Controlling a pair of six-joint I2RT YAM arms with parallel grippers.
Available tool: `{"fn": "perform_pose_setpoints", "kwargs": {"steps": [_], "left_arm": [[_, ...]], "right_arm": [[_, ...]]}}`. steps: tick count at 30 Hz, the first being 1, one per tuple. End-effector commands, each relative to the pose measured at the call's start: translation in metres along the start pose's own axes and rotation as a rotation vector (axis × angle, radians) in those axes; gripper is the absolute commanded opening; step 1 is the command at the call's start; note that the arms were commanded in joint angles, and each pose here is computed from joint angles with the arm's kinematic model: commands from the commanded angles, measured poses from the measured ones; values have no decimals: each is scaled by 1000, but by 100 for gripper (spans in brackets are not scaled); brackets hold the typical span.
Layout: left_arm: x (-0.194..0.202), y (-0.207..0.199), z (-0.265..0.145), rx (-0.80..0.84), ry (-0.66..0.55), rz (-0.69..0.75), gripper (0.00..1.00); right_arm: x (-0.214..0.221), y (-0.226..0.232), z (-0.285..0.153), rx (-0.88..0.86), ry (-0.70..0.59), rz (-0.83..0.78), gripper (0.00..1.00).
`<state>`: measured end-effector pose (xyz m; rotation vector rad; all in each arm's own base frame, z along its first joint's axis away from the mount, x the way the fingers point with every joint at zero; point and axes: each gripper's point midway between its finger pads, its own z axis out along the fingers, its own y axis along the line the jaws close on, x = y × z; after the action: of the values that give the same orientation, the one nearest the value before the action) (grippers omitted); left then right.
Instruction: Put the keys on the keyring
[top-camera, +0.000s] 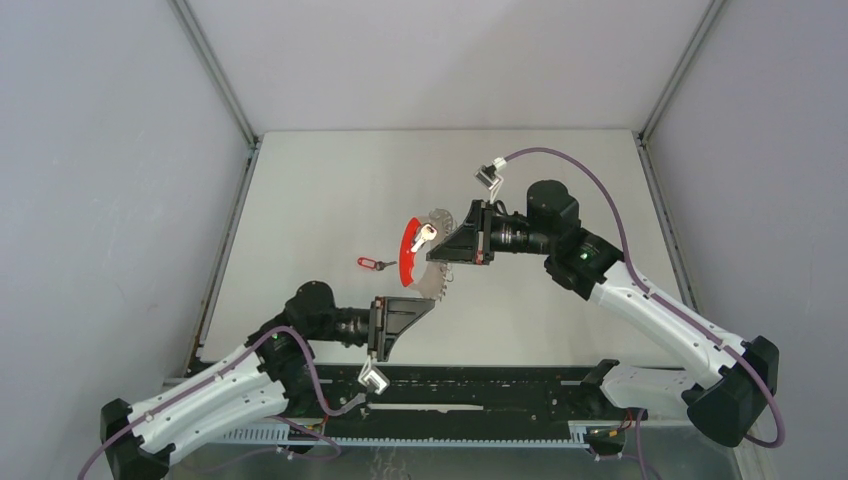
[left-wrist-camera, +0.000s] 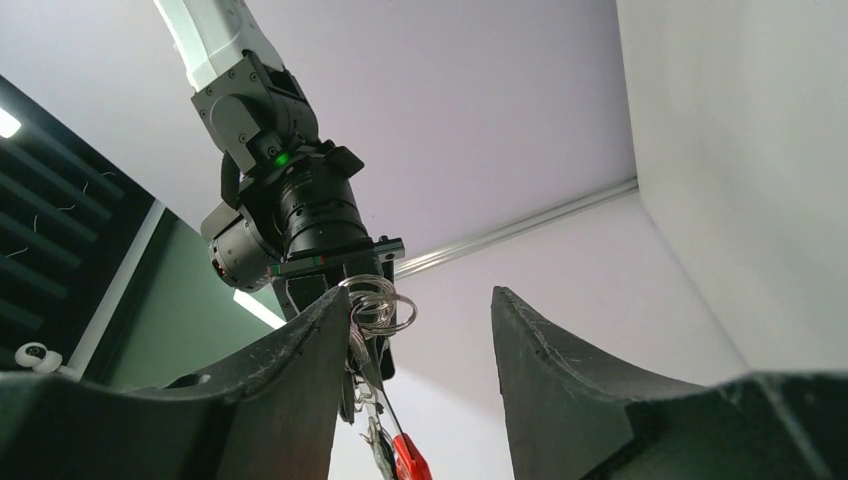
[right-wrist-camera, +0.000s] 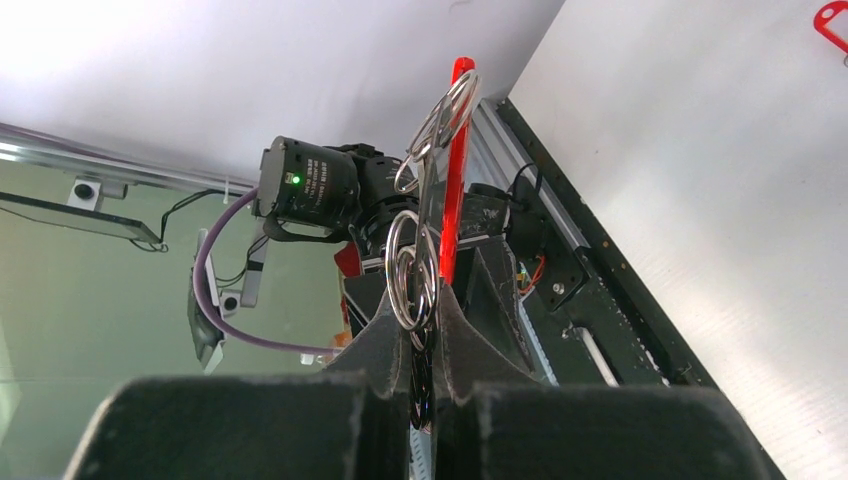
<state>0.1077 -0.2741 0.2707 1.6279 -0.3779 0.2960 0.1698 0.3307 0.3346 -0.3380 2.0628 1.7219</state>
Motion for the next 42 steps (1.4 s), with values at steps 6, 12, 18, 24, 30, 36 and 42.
{"fn": "perform_pose_setpoints", "kwargs": {"steps": [6, 12, 18, 24, 30, 36, 42], "left_arm": [[17, 38, -6, -26, 50, 216, 57], [20, 47, -8, -37, 64, 234, 49], [18, 55, -9, -59, 52, 243, 33], [12, 60, -9, -84, 22, 244, 17], [11, 58, -6, -84, 8, 240, 7], [14, 61, -7, -96, 16, 197, 0], [25, 81, -19, -171, 39, -148, 0]], "right_arm": [[-8, 29, -9, -58, -37, -62, 0], [-8, 28, -9, -56, -37, -62, 0], [-10, 27, -9, -51, -47, -64, 0], [-12, 28, -8, -54, -53, -61, 0], [-13, 28, -6, -57, -54, -52, 0], [-12, 28, -7, -52, -53, -62, 14], [-15, 24, -16, -48, -57, -141, 38]]}}
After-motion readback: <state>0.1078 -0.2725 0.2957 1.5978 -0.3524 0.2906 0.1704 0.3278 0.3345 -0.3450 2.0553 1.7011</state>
